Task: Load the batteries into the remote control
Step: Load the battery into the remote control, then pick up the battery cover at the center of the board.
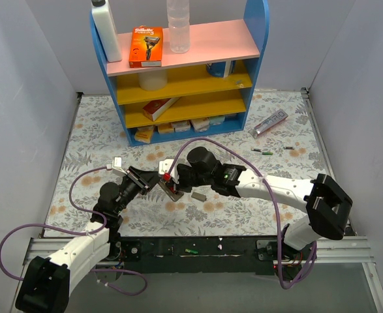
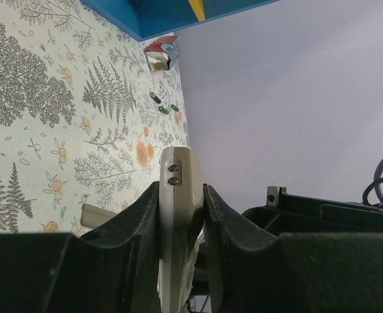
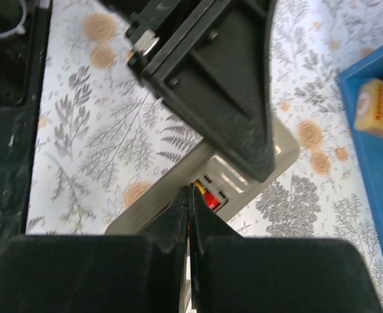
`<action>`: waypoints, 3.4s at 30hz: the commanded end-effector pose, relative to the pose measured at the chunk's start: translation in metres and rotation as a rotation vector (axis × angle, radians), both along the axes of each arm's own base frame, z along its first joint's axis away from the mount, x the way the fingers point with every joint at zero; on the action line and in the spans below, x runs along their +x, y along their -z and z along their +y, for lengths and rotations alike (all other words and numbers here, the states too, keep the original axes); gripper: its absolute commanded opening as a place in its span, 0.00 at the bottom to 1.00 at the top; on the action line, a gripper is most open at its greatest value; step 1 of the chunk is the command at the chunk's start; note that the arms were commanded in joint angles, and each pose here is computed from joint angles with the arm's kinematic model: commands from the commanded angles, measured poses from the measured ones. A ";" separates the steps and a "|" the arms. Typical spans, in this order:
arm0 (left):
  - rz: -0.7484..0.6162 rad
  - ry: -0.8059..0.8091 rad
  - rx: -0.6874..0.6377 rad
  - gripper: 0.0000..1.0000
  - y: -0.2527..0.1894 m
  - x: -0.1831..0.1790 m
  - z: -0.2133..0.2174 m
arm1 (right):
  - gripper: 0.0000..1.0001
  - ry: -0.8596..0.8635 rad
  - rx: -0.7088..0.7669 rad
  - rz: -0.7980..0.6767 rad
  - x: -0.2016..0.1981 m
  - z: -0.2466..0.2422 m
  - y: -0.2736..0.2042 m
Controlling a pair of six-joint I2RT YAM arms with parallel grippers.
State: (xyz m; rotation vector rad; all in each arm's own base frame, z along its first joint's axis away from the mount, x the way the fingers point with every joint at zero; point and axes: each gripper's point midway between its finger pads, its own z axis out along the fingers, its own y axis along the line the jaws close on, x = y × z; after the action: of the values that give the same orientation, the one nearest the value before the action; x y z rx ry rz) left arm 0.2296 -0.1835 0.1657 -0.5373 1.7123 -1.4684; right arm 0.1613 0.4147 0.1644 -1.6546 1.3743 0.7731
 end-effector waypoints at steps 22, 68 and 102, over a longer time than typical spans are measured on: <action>-0.024 -0.010 0.025 0.00 -0.018 0.001 0.000 | 0.53 0.461 -0.035 0.164 0.022 -0.075 -0.040; 0.027 -0.037 0.099 0.00 -0.002 0.005 0.004 | 0.50 0.448 -0.599 0.323 0.017 -0.110 0.136; -0.137 -0.102 -0.003 0.00 -0.009 0.002 0.015 | 0.09 0.552 -0.383 0.406 0.008 -0.068 -0.051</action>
State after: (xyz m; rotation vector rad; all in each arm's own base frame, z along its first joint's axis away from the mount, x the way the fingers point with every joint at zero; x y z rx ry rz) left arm 0.2378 -0.1726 0.1956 -0.5169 1.5583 -1.4253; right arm 0.1799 0.3452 0.2033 -1.3028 2.1883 0.5748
